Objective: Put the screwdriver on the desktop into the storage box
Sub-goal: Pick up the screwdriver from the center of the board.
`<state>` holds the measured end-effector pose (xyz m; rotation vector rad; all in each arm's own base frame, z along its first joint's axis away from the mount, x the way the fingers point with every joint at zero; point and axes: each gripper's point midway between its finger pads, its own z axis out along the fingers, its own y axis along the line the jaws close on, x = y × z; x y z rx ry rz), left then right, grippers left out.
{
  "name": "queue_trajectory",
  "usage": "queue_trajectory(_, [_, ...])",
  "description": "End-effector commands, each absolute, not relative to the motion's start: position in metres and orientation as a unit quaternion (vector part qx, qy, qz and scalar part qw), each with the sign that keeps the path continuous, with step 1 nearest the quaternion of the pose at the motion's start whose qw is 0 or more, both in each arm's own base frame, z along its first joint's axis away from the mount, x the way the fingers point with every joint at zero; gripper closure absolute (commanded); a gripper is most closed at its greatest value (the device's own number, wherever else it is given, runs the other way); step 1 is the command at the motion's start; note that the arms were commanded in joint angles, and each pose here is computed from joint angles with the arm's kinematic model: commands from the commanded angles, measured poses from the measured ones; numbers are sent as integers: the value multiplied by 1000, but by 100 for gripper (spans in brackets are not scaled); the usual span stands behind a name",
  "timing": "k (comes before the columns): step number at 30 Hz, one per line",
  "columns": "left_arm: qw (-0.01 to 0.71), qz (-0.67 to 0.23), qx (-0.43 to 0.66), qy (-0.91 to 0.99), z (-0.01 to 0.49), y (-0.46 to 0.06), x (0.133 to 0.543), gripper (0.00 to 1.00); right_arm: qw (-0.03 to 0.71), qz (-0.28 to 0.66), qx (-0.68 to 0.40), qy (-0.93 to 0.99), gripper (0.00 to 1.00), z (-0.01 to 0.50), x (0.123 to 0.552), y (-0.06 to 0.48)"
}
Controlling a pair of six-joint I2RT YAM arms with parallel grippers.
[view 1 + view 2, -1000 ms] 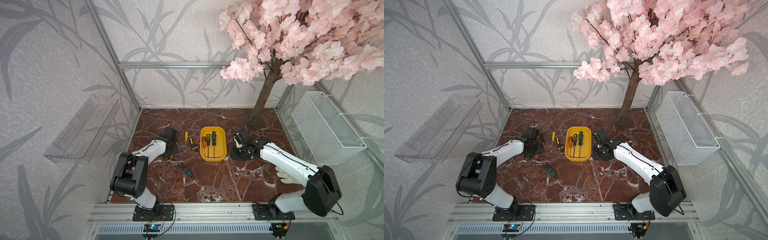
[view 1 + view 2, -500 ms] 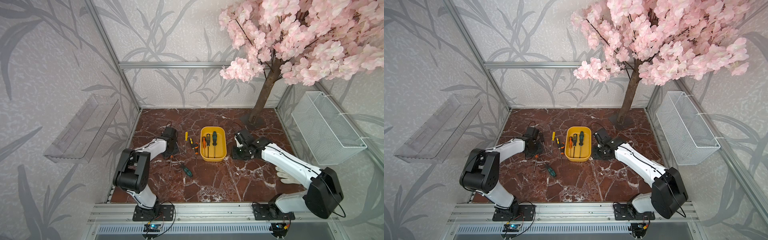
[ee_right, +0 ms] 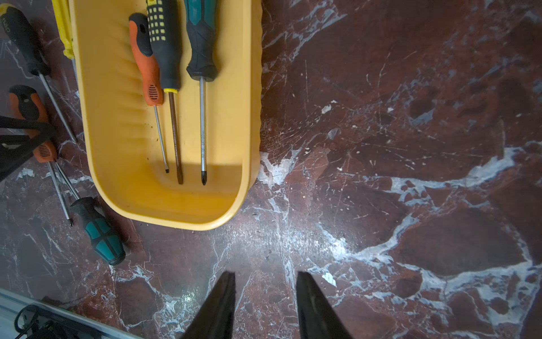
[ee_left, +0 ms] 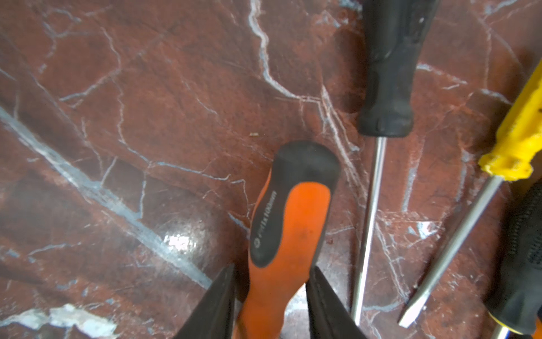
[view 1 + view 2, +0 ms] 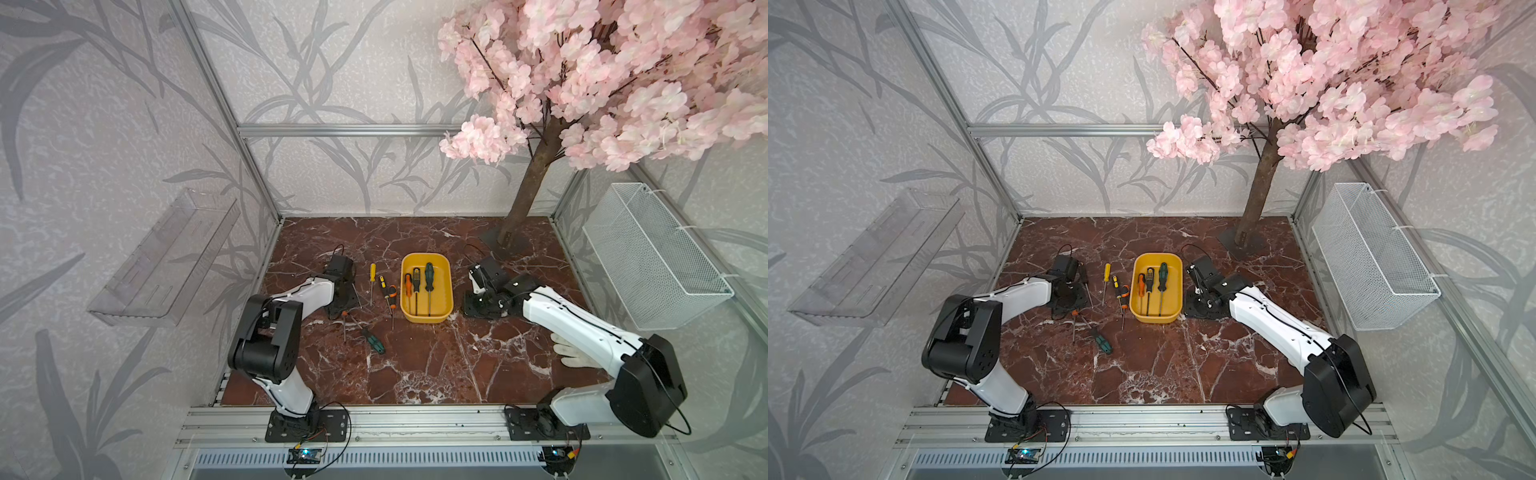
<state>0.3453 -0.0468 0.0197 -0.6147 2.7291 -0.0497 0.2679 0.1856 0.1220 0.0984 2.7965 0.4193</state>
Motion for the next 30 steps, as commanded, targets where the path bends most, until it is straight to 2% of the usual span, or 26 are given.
queue_trajectory(1, [159,-8,-214,964,10,-43,338,58,165,148,40,974,61,128,268,182])
queue_trajectory(7, [148,-8,-214,966,2,-43,334,60,169,148,40,974,61,129,267,180])
queue_trajectory(19, [138,8,-206,969,-1,-40,330,78,174,149,44,973,62,129,268,177])
queue_trajectory(30, [181,58,-186,964,52,-24,353,85,179,153,48,971,61,133,267,175])
